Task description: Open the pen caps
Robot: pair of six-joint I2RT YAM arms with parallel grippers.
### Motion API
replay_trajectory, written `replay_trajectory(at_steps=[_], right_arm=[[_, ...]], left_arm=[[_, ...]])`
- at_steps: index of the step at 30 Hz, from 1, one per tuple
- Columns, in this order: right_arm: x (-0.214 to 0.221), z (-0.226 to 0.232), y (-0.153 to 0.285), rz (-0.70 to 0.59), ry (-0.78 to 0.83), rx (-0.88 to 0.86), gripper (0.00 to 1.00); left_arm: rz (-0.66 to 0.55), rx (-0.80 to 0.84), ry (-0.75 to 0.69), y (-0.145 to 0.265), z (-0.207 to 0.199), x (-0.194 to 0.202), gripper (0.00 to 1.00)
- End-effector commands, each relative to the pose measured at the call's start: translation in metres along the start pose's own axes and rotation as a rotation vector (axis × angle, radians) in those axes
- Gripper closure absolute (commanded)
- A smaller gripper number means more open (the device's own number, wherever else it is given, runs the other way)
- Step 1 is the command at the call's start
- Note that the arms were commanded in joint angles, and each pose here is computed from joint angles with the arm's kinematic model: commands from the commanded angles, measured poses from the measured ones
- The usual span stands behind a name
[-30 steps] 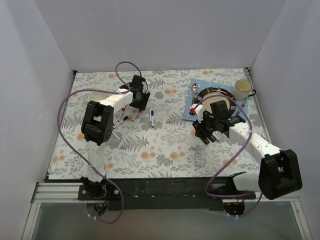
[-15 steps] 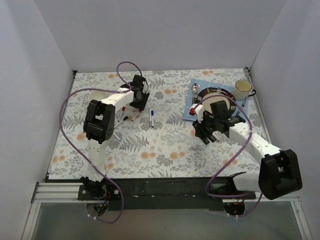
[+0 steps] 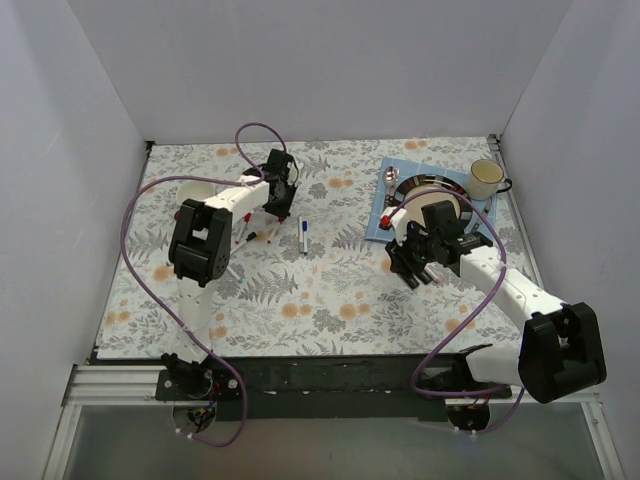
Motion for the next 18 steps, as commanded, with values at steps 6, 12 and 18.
replay_trajectory(at_steps=[6,12,18], right_arm=[[-0.006,0.002,0.004,-0.039,0.015,-0.032,0.55],[-0.012,0.011,0.009,-0.107,0.055,-0.109,0.55],[-0.029,0.034,0.021,-0.299,0.138,-0.282,0.54]], left_arm=[[-0.184,-0.002,0.074,0.071,-0.002,0.0,1.0],[-0.432,0.036,0.203,0.143,-0.005,0.002,1.0],[-0.7,0.366,0.396,0.213,-0.034,0.046,1.0]])
Point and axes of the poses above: each gripper's point midway between its finger pads, its own y axis back along the fingers, its own z axis along the line the jaws close on, x = y × z, the point moved 9 cm from there along y, back along the fingers, and after that the axes turned 3 degrees about -y, right-handed, at the moved point
